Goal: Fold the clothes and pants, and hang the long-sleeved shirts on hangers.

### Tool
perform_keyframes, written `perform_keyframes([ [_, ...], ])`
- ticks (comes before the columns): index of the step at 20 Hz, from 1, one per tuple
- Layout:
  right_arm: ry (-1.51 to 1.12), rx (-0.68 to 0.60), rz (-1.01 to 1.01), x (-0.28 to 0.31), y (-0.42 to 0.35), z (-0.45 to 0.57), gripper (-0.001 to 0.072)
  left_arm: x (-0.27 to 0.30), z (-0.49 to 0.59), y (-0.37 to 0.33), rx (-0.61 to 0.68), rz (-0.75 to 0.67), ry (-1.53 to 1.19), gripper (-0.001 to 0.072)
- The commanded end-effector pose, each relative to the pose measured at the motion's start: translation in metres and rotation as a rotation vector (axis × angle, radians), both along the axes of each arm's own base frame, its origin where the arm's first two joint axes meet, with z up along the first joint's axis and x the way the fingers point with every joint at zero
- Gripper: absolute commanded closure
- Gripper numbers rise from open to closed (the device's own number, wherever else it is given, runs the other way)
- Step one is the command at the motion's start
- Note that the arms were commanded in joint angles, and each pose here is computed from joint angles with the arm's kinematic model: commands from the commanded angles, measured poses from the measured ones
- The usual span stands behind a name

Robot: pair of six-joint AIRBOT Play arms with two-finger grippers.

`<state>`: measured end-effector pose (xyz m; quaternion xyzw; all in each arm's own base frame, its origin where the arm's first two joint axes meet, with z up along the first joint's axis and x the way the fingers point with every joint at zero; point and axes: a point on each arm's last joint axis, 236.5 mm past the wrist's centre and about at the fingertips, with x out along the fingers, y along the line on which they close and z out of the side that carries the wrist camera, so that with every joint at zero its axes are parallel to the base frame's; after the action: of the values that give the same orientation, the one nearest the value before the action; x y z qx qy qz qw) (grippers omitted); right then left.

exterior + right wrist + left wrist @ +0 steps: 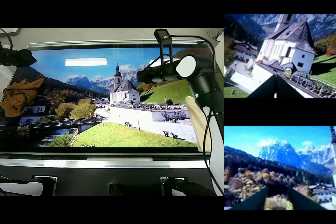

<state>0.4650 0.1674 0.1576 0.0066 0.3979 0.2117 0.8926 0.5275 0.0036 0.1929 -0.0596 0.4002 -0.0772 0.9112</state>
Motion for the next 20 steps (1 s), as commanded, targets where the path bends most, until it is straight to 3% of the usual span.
perform_keyframes([
  [1, 0.023, -0.003, 0.009, -0.005, 0.001, -0.003, 0.0679, -0.023, -0.031, 0.083, 0.194, 0.280, 0.148, 0.0000],
  [2, 0.033, -0.006, 0.011, -0.007, 0.001, -0.005, 0.0680, -0.035, -0.046, 0.114, 0.240, 0.381, 0.203, -0.0011],
  [7, 0.086, -0.022, 0.026, -0.017, 0.000, -0.013, 0.0679, -0.081, -0.144, 0.218, 0.112, 0.717, 0.337, -0.0010],
  [12, 0.152, -0.027, 0.026, -0.030, -0.001, -0.021, 0.0674, -0.063, -0.189, 0.251, 0.007, 0.777, 0.221, -0.0010],
  [15, 0.191, -0.016, 0.030, -0.037, 0.001, -0.025, 0.0565, -0.050, -0.232, 0.252, -0.010, 0.771, 0.250, -0.0010],
  [20, 0.235, 0.005, 0.011, -0.044, 0.003, -0.027, 0.0564, -0.016, -0.275, 0.241, -0.113, 0.774, 0.194, 0.0003],
])
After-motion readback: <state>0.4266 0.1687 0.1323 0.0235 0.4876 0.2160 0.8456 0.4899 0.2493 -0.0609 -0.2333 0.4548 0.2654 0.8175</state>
